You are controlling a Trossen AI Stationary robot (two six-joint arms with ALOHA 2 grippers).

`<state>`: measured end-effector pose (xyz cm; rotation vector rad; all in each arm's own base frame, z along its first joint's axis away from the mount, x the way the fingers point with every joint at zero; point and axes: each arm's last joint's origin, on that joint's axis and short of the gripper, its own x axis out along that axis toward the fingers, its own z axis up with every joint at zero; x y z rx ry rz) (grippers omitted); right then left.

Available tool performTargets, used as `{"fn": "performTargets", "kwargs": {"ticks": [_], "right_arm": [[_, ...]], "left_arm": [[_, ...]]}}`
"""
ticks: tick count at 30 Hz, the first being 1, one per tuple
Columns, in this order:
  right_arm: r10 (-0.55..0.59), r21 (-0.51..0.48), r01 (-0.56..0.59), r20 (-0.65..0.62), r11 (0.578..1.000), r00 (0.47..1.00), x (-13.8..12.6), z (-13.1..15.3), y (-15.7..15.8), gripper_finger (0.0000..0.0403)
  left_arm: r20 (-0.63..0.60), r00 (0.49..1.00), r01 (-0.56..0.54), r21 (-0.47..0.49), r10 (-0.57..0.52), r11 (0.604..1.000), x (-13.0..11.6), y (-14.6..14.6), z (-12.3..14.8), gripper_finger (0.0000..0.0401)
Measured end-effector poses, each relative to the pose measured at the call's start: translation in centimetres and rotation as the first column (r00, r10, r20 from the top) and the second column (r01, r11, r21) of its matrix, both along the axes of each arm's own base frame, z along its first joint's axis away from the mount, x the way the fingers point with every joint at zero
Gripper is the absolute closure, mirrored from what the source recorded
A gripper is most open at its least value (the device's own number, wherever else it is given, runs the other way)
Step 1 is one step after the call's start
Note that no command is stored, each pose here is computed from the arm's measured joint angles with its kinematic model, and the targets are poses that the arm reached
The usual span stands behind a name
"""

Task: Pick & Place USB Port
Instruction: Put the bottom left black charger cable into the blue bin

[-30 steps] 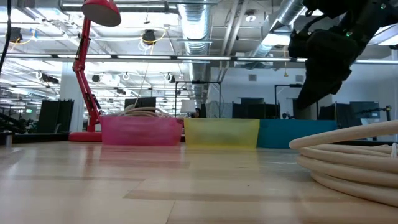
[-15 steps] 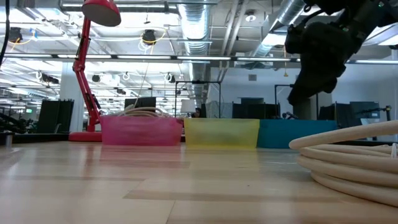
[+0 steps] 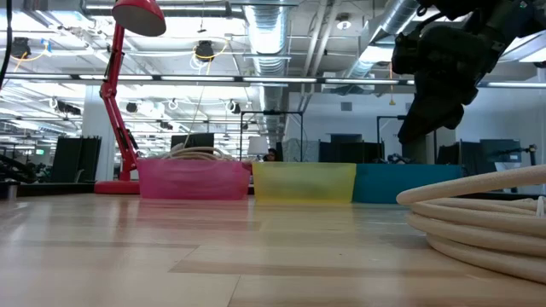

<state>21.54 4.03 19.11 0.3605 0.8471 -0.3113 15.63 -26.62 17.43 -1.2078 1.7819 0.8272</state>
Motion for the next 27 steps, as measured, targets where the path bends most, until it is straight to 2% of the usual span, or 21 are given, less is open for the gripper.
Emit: {"fn": "performTargets", "kwargs": {"ticks": [8,17,27], "right_arm": [[0.000,0.000,0.000,0.000,1.000,1.000,0.0,0.0,0.0,0.0327],[0.000,-0.001,0.000,-0.001,1.000,1.000,0.0,0.0,0.0,0.0327],[-0.001,-0.001,0.001,-0.001,1.000,1.000,0.0,0.0,0.0,0.0327]], "left_arm": [[-0.030,0.999,-0.036,0.020,0.036,0.999,-0.3,0.8,-1.5,0.0242],[-0.019,0.999,-0.045,0.002,0.045,0.999,-0.6,1.2,-3.1,0.0241],[-0.020,1.000,-0.009,-0.015,0.009,1.000,-0.9,-0.3,-5.3,0.0251]]}}
